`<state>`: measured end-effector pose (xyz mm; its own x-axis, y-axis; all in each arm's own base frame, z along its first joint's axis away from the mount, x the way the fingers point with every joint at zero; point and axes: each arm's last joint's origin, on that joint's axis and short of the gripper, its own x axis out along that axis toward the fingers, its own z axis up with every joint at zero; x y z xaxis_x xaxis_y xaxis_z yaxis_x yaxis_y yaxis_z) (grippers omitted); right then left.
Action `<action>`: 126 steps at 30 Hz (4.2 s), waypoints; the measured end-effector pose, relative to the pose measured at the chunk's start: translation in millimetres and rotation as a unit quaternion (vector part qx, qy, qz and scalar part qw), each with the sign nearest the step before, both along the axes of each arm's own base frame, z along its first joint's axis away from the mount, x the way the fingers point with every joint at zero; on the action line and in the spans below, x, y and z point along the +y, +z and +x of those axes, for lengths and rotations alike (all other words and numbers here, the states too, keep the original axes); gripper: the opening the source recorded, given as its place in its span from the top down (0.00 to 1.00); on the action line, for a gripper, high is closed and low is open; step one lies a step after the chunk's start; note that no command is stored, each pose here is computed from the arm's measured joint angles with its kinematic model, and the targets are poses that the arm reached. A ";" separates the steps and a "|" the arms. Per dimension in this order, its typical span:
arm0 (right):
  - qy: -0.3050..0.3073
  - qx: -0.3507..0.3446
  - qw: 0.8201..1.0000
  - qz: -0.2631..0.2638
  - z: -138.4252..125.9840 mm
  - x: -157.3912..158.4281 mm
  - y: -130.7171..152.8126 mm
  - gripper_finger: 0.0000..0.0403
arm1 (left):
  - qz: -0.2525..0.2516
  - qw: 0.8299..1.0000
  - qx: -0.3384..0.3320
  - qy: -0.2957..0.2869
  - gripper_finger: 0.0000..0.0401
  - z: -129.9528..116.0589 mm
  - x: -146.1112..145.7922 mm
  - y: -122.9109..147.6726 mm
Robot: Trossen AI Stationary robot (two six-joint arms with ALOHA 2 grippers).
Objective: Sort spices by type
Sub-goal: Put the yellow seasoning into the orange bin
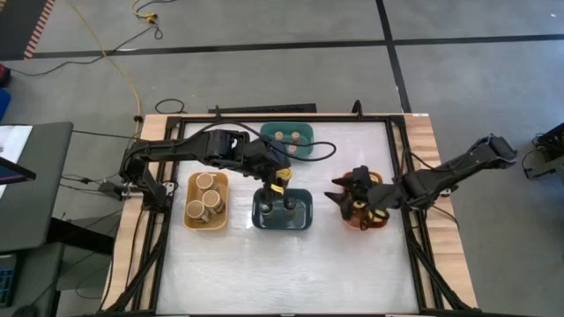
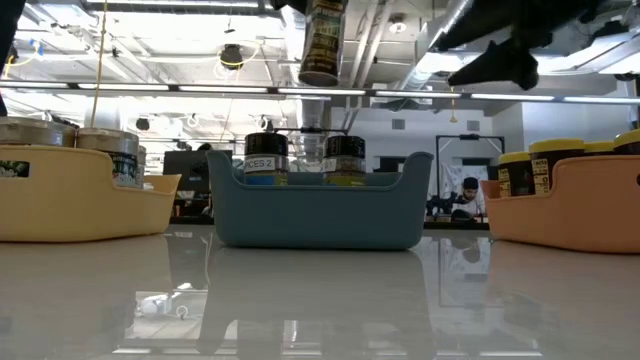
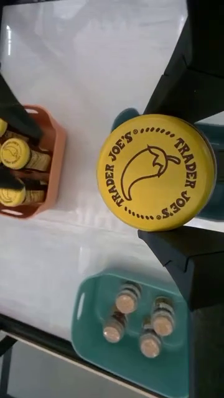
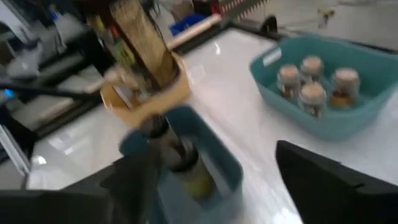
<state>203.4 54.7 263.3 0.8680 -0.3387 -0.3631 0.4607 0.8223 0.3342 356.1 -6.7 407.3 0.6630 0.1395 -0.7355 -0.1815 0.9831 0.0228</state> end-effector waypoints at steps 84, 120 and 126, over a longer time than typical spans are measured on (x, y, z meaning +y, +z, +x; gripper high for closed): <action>0.091 -0.064 0.977 -0.180 80.2 -8.5 22.4 0.44 | -0.060 0.991 -0.117 -0.027 0.22 14.3 -6.5 17.0; 0.090 -0.064 0.975 -0.192 74.1 -10.0 28.6 0.43 | -0.006 0.992 -0.119 -0.044 0.22 15.0 -5.3 18.1; 0.091 -0.064 0.975 -0.191 74.1 -10.0 28.6 0.43 | -0.005 0.990 -0.130 -0.045 0.22 16.2 -5.3 19.9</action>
<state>277.4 44.7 291.9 0.9562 -0.2646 -0.1254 0.2704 0.9622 0.0318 372.3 -12.0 427.2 0.8401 0.0646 -0.5385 -0.0913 0.9956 -0.0229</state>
